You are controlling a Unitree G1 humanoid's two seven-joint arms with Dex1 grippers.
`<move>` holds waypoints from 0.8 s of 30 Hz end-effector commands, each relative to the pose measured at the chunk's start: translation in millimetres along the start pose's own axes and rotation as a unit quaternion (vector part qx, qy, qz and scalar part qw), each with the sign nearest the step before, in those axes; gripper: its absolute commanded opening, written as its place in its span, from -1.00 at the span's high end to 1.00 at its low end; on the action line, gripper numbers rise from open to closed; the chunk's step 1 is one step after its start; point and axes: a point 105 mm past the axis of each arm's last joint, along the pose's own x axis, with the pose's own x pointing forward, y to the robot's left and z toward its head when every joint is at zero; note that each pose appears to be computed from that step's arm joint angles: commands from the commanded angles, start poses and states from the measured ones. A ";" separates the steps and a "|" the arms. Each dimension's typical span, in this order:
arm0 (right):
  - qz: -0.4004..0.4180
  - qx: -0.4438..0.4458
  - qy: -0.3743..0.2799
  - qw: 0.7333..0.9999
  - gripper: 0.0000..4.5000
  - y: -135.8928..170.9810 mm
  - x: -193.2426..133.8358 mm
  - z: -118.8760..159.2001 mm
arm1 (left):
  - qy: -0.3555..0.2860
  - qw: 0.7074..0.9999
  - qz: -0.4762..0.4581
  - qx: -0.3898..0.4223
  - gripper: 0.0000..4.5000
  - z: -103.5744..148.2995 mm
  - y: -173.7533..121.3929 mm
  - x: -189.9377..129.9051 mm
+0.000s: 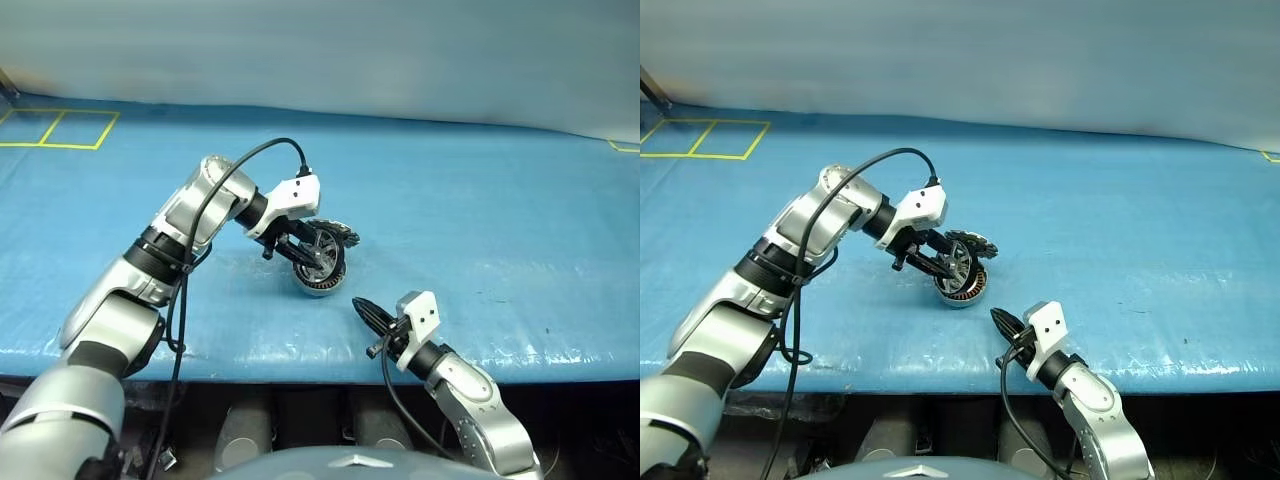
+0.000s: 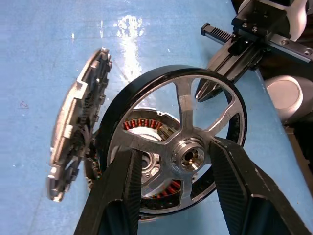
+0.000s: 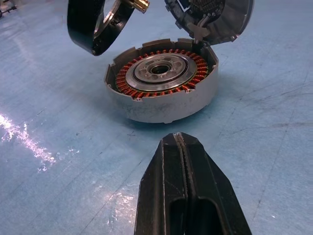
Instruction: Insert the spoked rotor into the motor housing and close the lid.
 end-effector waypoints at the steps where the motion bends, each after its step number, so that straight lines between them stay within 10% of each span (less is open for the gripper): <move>1: -0.005 -0.010 -0.025 1.000 1.00 1.8 0.9 9.9 | 0.016 1.000 0.013 0.018 0.19 2.5 11.3 -0.7; 24: -0.018 -0.002 -0.031 0.999 1.00 2.9 -2.5 -0.1 | 0.056 0.998 -0.033 0.015 0.19 1.0 12.5 6.9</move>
